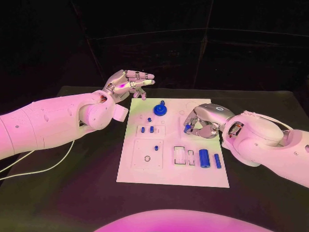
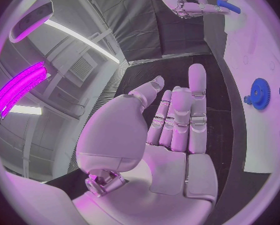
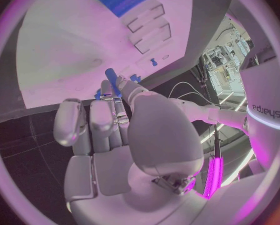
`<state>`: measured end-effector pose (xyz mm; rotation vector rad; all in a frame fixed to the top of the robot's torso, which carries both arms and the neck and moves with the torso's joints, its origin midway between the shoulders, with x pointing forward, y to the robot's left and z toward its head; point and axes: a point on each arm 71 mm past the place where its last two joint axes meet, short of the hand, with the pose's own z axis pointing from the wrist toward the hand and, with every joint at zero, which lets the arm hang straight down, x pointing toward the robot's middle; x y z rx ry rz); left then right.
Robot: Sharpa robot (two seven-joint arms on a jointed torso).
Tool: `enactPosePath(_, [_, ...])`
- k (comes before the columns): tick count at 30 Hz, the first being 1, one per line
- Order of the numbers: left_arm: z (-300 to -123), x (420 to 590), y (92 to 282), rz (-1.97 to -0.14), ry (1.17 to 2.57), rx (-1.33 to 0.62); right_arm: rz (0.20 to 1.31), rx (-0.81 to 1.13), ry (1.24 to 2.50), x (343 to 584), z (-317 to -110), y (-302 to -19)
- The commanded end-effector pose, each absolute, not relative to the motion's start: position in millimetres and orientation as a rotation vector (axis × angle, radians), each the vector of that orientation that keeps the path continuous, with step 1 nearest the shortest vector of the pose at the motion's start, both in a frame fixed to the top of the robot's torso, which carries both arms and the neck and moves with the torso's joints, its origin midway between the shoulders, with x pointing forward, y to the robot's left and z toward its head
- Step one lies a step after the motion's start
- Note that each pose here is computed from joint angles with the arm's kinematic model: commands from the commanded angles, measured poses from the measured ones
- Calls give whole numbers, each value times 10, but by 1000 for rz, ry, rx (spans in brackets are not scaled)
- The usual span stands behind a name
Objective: Assemble the parts on the task board
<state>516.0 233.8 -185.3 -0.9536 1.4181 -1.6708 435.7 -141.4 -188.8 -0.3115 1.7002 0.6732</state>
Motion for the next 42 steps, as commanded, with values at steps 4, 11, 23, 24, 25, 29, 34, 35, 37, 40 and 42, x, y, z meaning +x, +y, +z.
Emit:
enactPosePath(4, [-1842,5167,2344,-1682,1417,-955,867,-168,1649,4269,-1728,-1284])
enactPosePath(11, [-1843,5174,2338,-1681,1416,-954,967,-238,1636,4188,-1711,-936])
enactPosePath(23, [-1845,5187,2301,-1687,1418,-951,1051,-403,1673,3970,-2028,-436])
enactPosePath(24, [-1845,5187,2299,-1688,1417,-950,1052,-414,1681,3956,-2060,-413])
enactPosePath(25, [-1845,5188,2297,-1688,1418,-950,1052,-423,1688,3945,-2089,-394])
enactPosePath(29, [-1845,5190,2287,-1690,1418,-949,1043,-461,1710,3918,-2198,-339])
enactPosePath(34, [-1845,5191,2273,-1693,1420,-948,1028,-489,1729,3911,-2279,-303])
enactPosePath(35, [-1845,5190,2270,-1694,1420,-948,1024,-494,1733,3912,-2294,-298])
enactPosePath(37, [-1845,5190,2267,-1695,1421,-948,1018,-501,1739,3912,-2316,-291])
enactPosePath(40, [-1845,5191,2263,-1696,1421,-948,1011,-511,1748,3910,-2347,-276])
enactPosePath(42, [-1845,5191,2262,-1696,1421,-948,1003,-517,1751,3910,-2365,-270])
